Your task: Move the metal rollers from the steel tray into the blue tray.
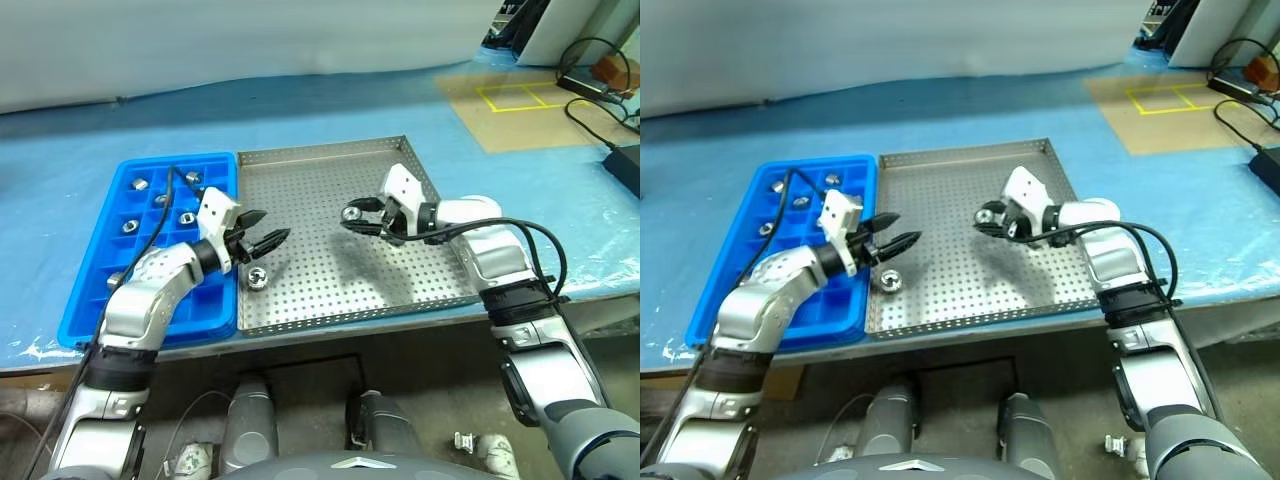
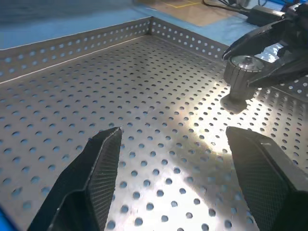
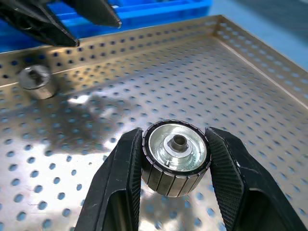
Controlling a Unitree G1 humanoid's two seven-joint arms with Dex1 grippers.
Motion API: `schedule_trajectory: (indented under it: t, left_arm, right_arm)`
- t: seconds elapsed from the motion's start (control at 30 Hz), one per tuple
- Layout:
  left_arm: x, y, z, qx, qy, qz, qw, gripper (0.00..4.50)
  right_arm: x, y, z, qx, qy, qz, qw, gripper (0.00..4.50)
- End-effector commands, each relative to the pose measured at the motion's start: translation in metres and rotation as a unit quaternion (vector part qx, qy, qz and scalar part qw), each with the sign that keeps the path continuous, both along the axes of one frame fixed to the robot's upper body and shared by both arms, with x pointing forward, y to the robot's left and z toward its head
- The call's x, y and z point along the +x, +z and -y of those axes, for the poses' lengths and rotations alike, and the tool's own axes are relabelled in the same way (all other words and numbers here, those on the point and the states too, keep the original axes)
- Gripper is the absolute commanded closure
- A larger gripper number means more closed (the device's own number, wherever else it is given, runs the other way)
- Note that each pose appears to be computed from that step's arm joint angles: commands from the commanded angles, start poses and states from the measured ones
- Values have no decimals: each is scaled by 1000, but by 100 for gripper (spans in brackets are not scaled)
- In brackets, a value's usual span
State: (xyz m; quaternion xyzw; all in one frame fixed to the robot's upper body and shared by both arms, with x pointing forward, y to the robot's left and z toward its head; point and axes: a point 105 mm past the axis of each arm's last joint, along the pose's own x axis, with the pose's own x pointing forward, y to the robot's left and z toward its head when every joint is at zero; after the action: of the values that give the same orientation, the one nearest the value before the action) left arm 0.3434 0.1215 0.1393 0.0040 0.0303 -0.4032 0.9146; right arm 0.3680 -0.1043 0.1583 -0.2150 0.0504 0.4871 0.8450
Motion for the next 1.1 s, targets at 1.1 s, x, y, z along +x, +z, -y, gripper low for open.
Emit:
schedule_trajectory:
  t: [1.1]
  left_arm:
    - [-115,20,-146,31,359,49,932,83]
  right_arm:
    - [-19,26,-189,60,294,23,954,288]
